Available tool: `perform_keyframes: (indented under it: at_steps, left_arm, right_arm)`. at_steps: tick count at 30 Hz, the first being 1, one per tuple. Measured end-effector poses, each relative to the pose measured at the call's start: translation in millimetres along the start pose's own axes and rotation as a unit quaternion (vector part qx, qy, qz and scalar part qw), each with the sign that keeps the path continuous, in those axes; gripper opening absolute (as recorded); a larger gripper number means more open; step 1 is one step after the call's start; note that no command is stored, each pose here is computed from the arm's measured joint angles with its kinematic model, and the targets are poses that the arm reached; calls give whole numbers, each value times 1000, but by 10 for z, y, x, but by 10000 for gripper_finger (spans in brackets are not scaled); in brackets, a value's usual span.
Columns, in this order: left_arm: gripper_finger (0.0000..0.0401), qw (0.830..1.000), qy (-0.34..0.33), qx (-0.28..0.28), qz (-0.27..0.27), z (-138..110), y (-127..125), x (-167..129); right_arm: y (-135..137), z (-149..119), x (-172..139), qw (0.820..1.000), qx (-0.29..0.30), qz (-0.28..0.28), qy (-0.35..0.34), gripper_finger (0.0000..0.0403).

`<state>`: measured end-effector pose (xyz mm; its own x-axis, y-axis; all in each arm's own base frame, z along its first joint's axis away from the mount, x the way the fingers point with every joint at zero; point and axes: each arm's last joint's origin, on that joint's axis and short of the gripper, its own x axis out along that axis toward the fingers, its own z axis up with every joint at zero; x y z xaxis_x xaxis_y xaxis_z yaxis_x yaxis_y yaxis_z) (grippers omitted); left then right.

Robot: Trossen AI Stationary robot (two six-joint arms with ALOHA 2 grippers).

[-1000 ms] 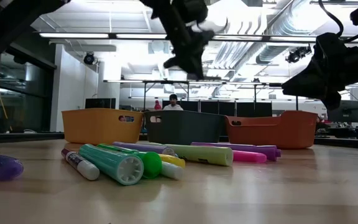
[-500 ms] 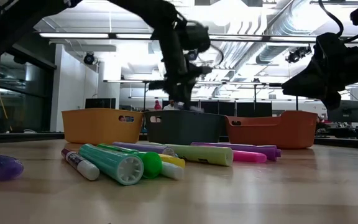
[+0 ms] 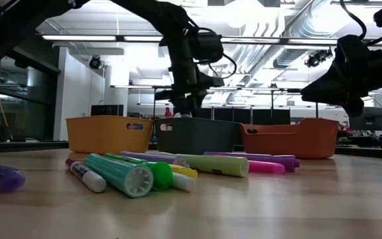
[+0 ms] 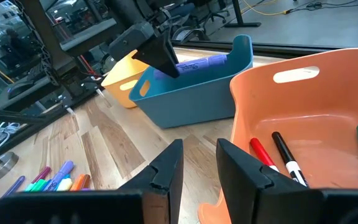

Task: Pick & Place Markers
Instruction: Put the top purple highlighter pen into the blue bin, then put the dark purple highlighter pen into the blue bin

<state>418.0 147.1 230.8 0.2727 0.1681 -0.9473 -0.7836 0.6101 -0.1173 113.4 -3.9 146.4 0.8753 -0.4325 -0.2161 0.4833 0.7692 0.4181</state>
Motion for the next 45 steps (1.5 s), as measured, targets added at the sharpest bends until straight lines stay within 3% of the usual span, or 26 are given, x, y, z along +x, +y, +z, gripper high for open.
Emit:
perform_keyframes:
  at_steps: [16, 21, 25, 29, 34, 41, 45]
  left_arm:
    - [110, 1000, 5, 23, -5, -23, -31, -5]
    - [130, 997, -3, 72, -32, 25, -111, -158]
    - [132, 986, -12, 156, -49, 8, -274, -410]
    - [133, 955, -39, 286, -70, -107, -535, -596]
    - [133, 894, -53, 438, -82, -333, -812, -665]
    - [133, 843, -45, 513, -156, -609, -1093, -719]
    - [133, 811, -62, 557, -170, -778, -1258, -679]
  right_arm:
    - [0, 0, 0, 1000, 0, 0, 0, 85]
    - [0, 0, 0, 1000, 0, 0, 0, 85]
    - [0, 0, 0, 1000, 0, 0, 0, 85]
    - [0, 0, 0, 1000, 0, 0, 0, 85]
    - [0, 0, 0, 1000, 0, 0, 0, 85]
    - [0, 0, 0, 1000, 0, 0, 0, 85]
    - [0, 0, 0, 1000, 0, 0, 0, 85]
